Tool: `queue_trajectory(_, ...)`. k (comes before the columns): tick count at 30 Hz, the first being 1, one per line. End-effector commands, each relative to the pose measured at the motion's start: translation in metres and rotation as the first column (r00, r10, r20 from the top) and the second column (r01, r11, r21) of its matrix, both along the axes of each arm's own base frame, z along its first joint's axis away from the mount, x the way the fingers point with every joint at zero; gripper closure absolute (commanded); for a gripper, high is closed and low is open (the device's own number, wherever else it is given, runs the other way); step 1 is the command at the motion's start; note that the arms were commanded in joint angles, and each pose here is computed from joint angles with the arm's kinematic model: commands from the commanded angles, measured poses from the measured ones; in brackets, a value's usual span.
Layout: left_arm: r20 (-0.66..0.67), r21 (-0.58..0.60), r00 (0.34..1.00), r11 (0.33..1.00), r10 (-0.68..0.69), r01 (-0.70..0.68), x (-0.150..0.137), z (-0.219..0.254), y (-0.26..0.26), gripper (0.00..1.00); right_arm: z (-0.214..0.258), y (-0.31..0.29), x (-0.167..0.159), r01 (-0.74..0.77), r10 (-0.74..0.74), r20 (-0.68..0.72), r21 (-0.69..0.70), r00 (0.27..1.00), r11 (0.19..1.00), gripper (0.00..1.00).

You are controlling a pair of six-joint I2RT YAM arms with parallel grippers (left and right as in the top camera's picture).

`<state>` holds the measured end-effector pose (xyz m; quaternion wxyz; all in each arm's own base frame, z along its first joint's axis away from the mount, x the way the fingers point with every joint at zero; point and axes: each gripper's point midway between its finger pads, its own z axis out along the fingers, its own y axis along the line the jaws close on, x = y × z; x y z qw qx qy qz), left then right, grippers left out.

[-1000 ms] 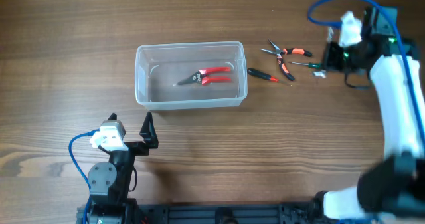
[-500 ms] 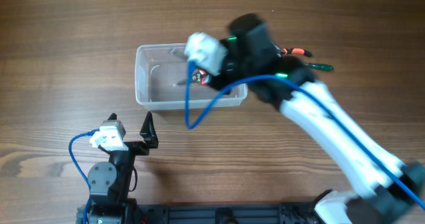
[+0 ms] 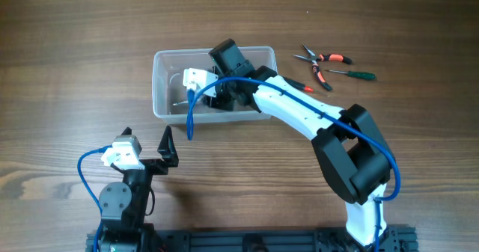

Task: Pack container
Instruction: 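Place the socket wrench into the container with the right gripper, then reach the right gripper to the green-handled screwdriver and grasp it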

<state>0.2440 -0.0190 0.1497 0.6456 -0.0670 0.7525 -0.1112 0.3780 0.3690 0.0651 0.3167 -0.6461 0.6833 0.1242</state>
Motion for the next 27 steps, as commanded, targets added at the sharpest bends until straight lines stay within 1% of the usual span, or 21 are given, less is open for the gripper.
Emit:
queue_trajectory(1,-0.004,-0.008,1.000,1.000,0.010,-0.010,0.000,-0.002,0.002,0.00,0.056,-0.003,0.027,0.214,-0.218,0.030,0.091,0.976,0.972,0.40)
queue_trajectory(2,-0.004,-0.008,1.000,1.000,0.010,-0.010,0.000,-0.002,0.002,0.00,0.074,-0.010,0.037,0.295,-0.301,0.041,0.118,0.953,0.948,0.40)
queue_trajectory(3,-0.004,-0.008,1.000,1.000,0.010,-0.010,0.000,-0.002,0.002,0.00,0.094,-0.019,0.047,0.371,-0.382,0.054,0.146,0.923,0.917,0.36)
queue_trajectory(4,-0.004,-0.008,1.000,1.000,0.010,-0.010,0.000,-0.002,0.002,0.00,0.124,-0.037,0.057,0.465,-0.485,0.079,0.184,0.871,0.866,0.30)
queue_trajectory(6,-0.004,-0.008,1.000,1.000,0.009,-0.009,0.000,-0.002,0.002,0.00,0.174,-0.075,0.070,0.592,-0.631,0.115,0.253,0.767,0.765,0.25)
queue_trajectory(7,-0.004,-0.008,1.000,1.000,0.010,-0.010,0.000,-0.002,0.002,0.00,0.203,-0.102,0.074,0.650,-0.705,0.122,0.301,0.699,0.697,0.22)
queue_trajectory(8,-0.004,-0.008,1.000,1.000,0.010,-0.010,0.000,-0.002,0.002,0.00,0.224,-0.124,0.076,0.684,-0.749,0.115,0.337,0.652,0.647,0.19)
queue_trajectory(9,-0.004,-0.008,1.000,1.000,0.010,-0.010,0.000,-0.002,0.002,0.00,0.238,-0.142,0.076,0.706,-0.779,0.100,0.364,0.619,0.608,0.19)
queue_trajectory(11,-0.004,-0.008,1.000,1.000,0.010,-0.010,0.000,-0.002,0.002,0.00,0.265,-0.205,0.076,0.793,-0.874,0.016,0.413,0.486,0.448,0.19)
queue_trajectory(12,-0.004,-0.008,1.000,1.000,0.010,-0.010,0.000,-0.002,0.002,0.00,0.266,-0.226,0.076,0.822,-0.899,-0.012,0.410,0.438,0.395,0.19)
queue_trajectory(14,-0.004,-0.008,1.000,1.000,0.010,-0.010,0.000,-0.002,0.002,0.00,0.256,-0.282,0.074,0.904,-0.955,-0.106,0.366,0.277,0.221,0.19)
queue_trajectory(16,-0.004,-0.008,1.000,1.000,0.010,-0.010,0.000,-0.002,0.002,0.00,0.228,-0.333,0.070,0.961,-0.974,-0.199,0.273,0.109,0.052,0.19)
queue_trajectory(17,-0.004,-0.008,1.000,1.000,0.010,-0.010,0.000,-0.002,0.002,0.00,0.211,-0.351,0.067,0.976,-0.969,-0.243,0.216,0.055,0.001,0.19)
queue_trajectory(18,-0.004,-0.008,1.000,1.000,0.010,-0.010,0.000,-0.002,0.002,0.00,0.192,-0.364,0.065,0.987,-0.959,-0.282,0.157,0.022,-0.024,0.20)
queue_trajectory(19,-0.004,-0.008,1.000,1.000,0.010,-0.010,0.000,-0.002,0.002,0.00,0.170,-0.374,0.063,0.995,-0.943,-0.333,0.090,0.001,-0.031,0.22)
queue_trajectory(20,-0.004,-0.008,1.000,1.000,0.010,-0.010,0.000,-0.002,0.002,0.00,0.157,-0.377,0.063,0.998,-0.931,-0.366,0.052,-0.009,-0.030,0.22)
queue_trajectory(21,-0.004,-0.008,1.000,1.000,0.010,-0.010,0.000,-0.002,0.002,0.00,0.138,-0.381,0.064,1.000,-0.909,-0.416,0.000,-0.023,-0.025,0.22)
queue_trajectory(24,-0.004,-0.008,1.000,1.000,0.010,-0.010,0.000,-0.002,0.002,0.00,0.100,-0.378,0.072,0.996,-0.839,-0.542,-0.086,-0.042,0.006,0.23)
queue_trajectory(25,-0.004,-0.008,1.000,1.000,0.010,-0.010,0.000,-0.002,0.002,0.00,0.091,-0.379,0.073,0.994,-0.822,-0.565,-0.109,-0.069,-0.008,0.25)
queue_trajectory(27,-0.004,-0.008,1.000,1.000,0.010,-0.010,0.000,-0.002,0.002,0.00,0.066,-0.387,0.073,0.975,-0.772,-0.601,-0.195,-0.205,-0.107,0.31)
